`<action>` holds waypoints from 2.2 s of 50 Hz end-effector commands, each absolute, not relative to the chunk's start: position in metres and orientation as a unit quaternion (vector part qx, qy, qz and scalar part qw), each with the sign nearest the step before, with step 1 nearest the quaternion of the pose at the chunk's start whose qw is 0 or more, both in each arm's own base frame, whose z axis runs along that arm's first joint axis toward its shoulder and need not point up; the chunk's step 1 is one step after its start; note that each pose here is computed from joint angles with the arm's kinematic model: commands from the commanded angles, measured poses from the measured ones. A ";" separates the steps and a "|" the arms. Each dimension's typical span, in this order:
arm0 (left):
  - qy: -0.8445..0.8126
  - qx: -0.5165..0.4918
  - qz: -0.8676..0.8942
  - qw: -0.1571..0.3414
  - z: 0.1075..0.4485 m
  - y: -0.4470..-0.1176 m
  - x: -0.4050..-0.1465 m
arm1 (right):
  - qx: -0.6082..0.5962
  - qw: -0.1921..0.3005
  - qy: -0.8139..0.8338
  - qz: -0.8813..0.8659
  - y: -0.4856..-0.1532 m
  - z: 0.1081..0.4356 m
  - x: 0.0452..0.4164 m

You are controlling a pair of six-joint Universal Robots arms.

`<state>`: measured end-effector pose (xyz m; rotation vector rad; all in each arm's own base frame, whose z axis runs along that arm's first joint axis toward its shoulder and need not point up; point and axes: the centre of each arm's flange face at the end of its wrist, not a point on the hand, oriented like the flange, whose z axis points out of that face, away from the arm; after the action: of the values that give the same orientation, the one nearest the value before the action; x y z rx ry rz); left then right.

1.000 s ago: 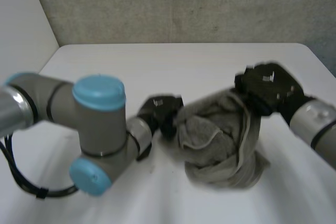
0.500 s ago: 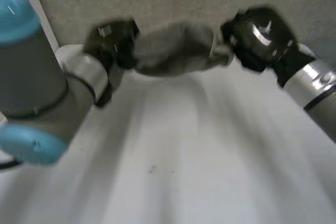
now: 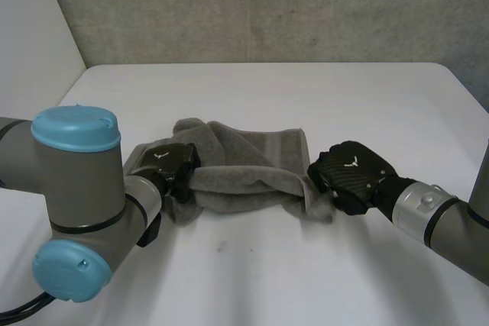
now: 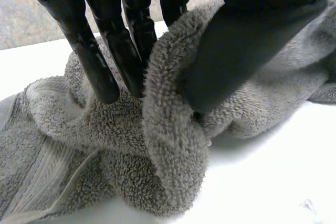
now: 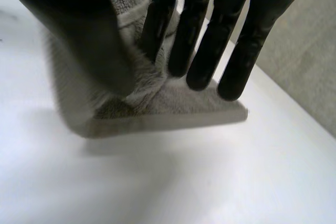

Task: Fold the towel.

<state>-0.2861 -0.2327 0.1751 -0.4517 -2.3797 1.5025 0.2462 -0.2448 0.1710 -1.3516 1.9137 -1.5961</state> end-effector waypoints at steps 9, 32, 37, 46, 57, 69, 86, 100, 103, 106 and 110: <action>-0.830 -0.167 0.511 0.147 0.170 -0.221 -0.287 | -0.202 0.224 0.794 -0.528 -0.257 0.186 0.216; -0.827 -0.179 0.510 0.154 0.172 -0.211 -0.292 | -0.202 0.180 0.795 -0.543 -0.219 0.198 0.278; -0.827 -0.179 0.510 0.154 0.173 -0.211 -0.292 | -0.230 0.132 0.798 -0.541 -0.208 0.184 0.288; -0.825 -0.178 0.513 0.156 0.173 -0.213 -0.293 | -0.262 0.093 0.795 -0.539 -0.192 0.173 0.299; -0.820 -0.176 0.522 0.158 0.175 -0.221 -0.299 | -0.318 0.070 0.775 -0.542 -0.163 0.173 0.303; -0.815 -0.183 0.528 0.154 0.175 -0.227 -0.302 | -0.339 0.047 0.765 -0.546 -0.154 0.153 0.313; -0.822 -0.167 0.525 0.146 0.176 -0.230 -0.290 | -0.319 -0.009 0.761 -0.565 -0.196 0.124 0.299; -0.821 -0.230 0.483 0.199 0.187 -0.190 -0.298 | -0.314 -0.029 0.728 -0.609 -0.245 0.176 0.246; -0.817 -0.244 0.477 0.213 0.196 -0.184 -0.298 | -0.314 -0.052 0.735 -0.598 -0.254 0.172 0.231; -0.811 -0.238 0.492 0.209 0.203 -0.192 -0.295 | -0.307 -0.063 0.741 -0.594 -0.261 0.170 0.222; -0.812 -0.209 0.510 0.193 0.209 -0.217 -0.281 | -0.305 -0.067 0.744 -0.591 -0.264 0.168 0.217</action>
<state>-0.2959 -0.1899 0.1991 -0.6634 -2.2648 1.3514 0.2261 -0.2581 0.1725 -1.0105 2.4032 -1.9497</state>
